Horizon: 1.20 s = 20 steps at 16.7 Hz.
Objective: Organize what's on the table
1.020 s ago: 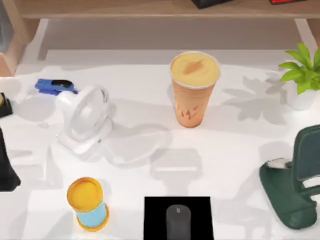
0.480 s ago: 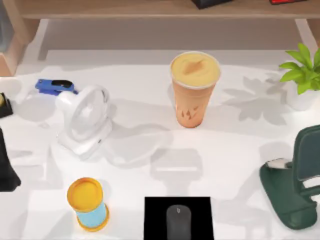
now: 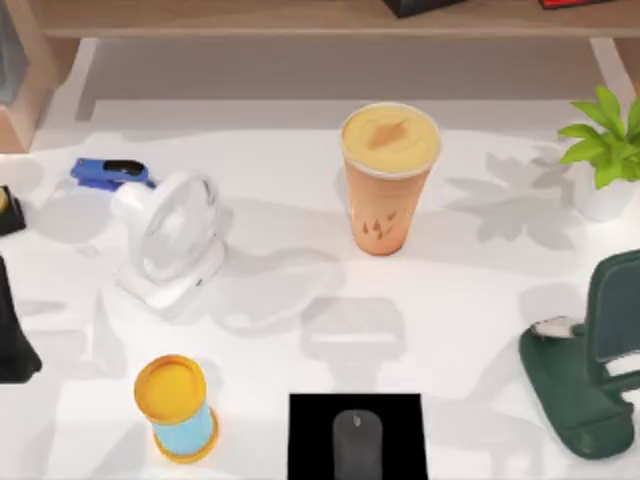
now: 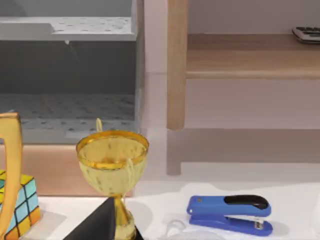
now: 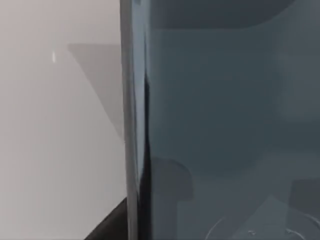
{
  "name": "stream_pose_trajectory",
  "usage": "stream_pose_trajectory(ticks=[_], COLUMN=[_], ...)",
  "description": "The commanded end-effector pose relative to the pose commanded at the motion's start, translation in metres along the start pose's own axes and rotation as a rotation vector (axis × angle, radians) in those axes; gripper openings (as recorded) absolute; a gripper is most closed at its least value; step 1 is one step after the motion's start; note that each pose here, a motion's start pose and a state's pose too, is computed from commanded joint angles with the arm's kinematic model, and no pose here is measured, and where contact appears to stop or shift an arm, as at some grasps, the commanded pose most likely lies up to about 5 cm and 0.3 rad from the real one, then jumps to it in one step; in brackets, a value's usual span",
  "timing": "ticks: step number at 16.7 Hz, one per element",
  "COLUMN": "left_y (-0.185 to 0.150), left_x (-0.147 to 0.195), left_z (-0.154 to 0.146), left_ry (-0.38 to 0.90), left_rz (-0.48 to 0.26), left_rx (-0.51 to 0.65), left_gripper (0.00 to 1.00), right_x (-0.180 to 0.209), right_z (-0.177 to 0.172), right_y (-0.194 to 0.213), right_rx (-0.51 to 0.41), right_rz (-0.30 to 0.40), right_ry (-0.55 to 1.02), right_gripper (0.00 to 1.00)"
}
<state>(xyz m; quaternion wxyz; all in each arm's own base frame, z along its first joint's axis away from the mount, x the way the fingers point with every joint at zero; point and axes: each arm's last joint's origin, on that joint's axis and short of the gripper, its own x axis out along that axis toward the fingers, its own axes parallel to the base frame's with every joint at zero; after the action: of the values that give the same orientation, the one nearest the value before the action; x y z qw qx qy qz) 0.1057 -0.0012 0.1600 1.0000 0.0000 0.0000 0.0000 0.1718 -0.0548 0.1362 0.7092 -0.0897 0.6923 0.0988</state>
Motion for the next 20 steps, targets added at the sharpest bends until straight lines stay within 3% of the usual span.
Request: stream_pose_trajectory(ticks=[7,12,16,18,20], left_y=[0.0,0.0,0.0,0.0,0.0], left_x=[0.0,0.0,0.0,0.0,0.0], left_z=[0.0,0.0,0.0,0.0,0.0], left_ry=[0.0,0.0,0.0,0.0,0.0], left_rz=[0.0,0.0,0.0,0.0,0.0], left_rx=[0.0,0.0,0.0,0.0,0.0], left_gripper=[1.0,1.0,1.0,1.0,1.0], right_x=[-0.01,-0.04,-0.074,-0.087,-0.095], right_z=[0.001,-0.005,-0.019,-0.03,-0.041], right_y=[0.001,0.027,0.069,0.089,0.106], right_rx=[0.009,0.063,0.068,0.061,0.047], right_rz=[-0.021,-0.198,-0.363,-0.38,-0.335], right_ry=[-0.014,-0.092,-0.344,-0.531,-0.714], right_gripper=[0.0,0.0,0.0,0.0,0.0])
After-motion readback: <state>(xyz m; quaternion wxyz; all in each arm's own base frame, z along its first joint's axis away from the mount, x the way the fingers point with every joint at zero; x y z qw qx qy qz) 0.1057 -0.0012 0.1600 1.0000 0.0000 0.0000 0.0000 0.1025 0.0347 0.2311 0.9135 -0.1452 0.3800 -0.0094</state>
